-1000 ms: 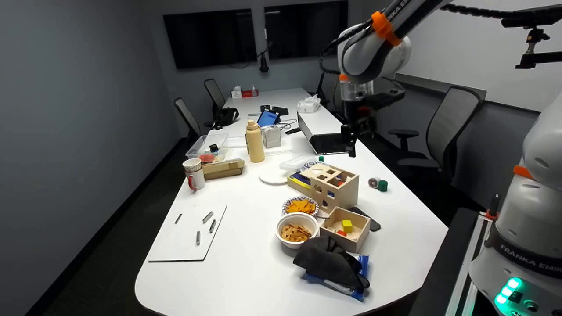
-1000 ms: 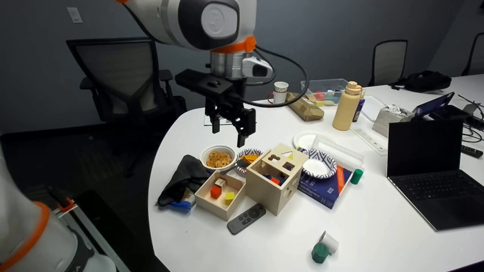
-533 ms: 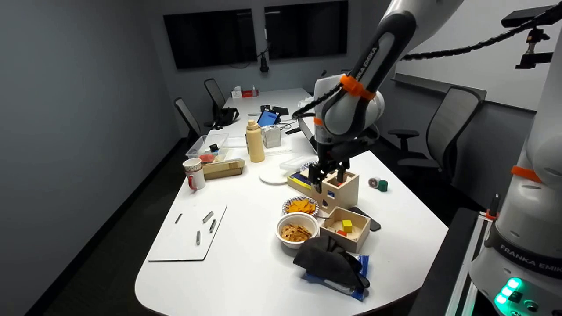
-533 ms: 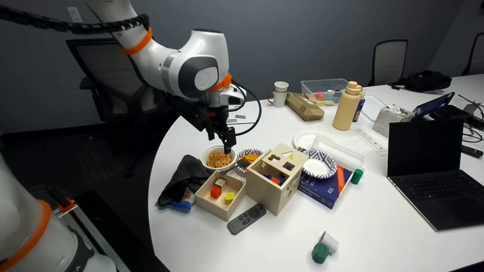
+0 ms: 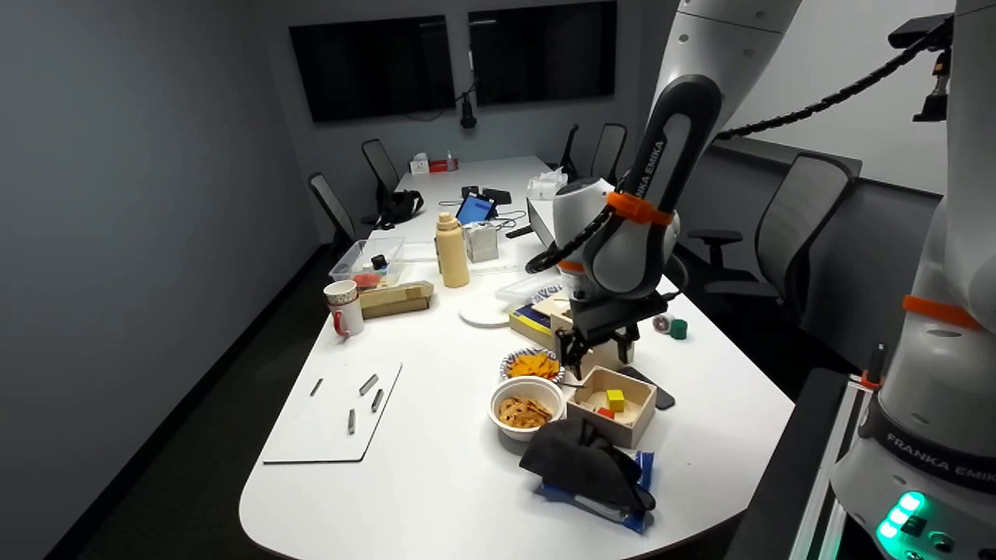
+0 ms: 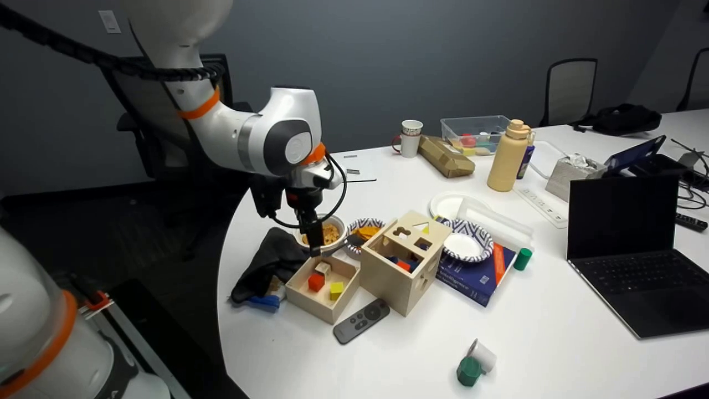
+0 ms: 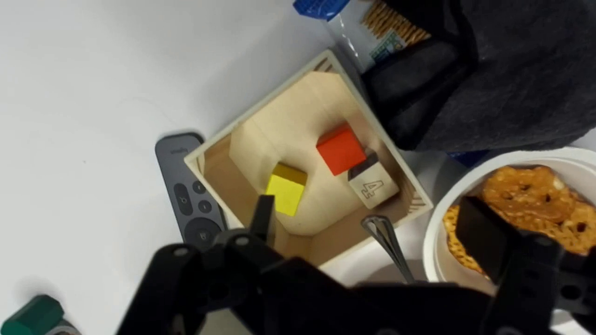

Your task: Pick up the yellow block from the box and put it in the wooden object

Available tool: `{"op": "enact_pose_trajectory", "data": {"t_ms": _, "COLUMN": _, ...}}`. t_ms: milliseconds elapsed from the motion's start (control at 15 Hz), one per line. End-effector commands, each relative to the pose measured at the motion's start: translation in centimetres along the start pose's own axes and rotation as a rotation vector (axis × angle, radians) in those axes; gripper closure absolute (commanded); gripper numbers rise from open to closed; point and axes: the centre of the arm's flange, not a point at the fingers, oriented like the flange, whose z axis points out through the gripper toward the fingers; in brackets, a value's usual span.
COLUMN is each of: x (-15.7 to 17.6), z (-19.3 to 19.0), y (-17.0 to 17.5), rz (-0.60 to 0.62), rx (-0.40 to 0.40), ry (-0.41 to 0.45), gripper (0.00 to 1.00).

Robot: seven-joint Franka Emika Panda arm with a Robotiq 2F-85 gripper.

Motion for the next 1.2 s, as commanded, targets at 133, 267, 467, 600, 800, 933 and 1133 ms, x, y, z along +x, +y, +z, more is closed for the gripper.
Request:
{"op": "enact_pose_trajectory", "data": {"t_ms": 133, "x": -1.6, "z": 4.6, "y": 0.9, "rz": 0.212, "rx": 0.038, "ry": 0.013, "gripper": 0.0}}
{"op": "enact_pose_trajectory", "data": {"t_ms": 267, "x": -1.2, "z": 5.9, "y": 2.0, "rz": 0.26, "rx": 0.089, "ry": 0.038, "gripper": 0.0}}
{"op": "enact_pose_trajectory", "data": {"t_ms": 467, "x": -0.7, "z": 5.3, "y": 2.2, "rz": 0.241, "rx": 0.07, "ry": 0.029, "gripper": 0.0}}
{"op": "enact_pose_trajectory", "data": {"t_ms": 600, "x": -0.7, "z": 5.4, "y": 2.2, "rz": 0.24, "rx": 0.068, "ry": 0.027, "gripper": 0.0}}
{"op": "enact_pose_trajectory", "data": {"t_ms": 800, "x": -0.2, "z": 5.7, "y": 2.5, "rz": 0.302, "rx": 0.05, "ry": 0.026, "gripper": 0.0}}
{"op": "enact_pose_trajectory", "data": {"t_ms": 933, "x": 0.3, "z": 6.1, "y": 3.5, "rz": 0.35, "rx": 0.054, "ry": 0.03, "gripper": 0.0}}
{"op": "enact_pose_trajectory", "data": {"t_ms": 1133, "x": 0.9, "z": 6.8, "y": 4.4, "rz": 0.385, "rx": 0.061, "ry": 0.011, "gripper": 0.0}}
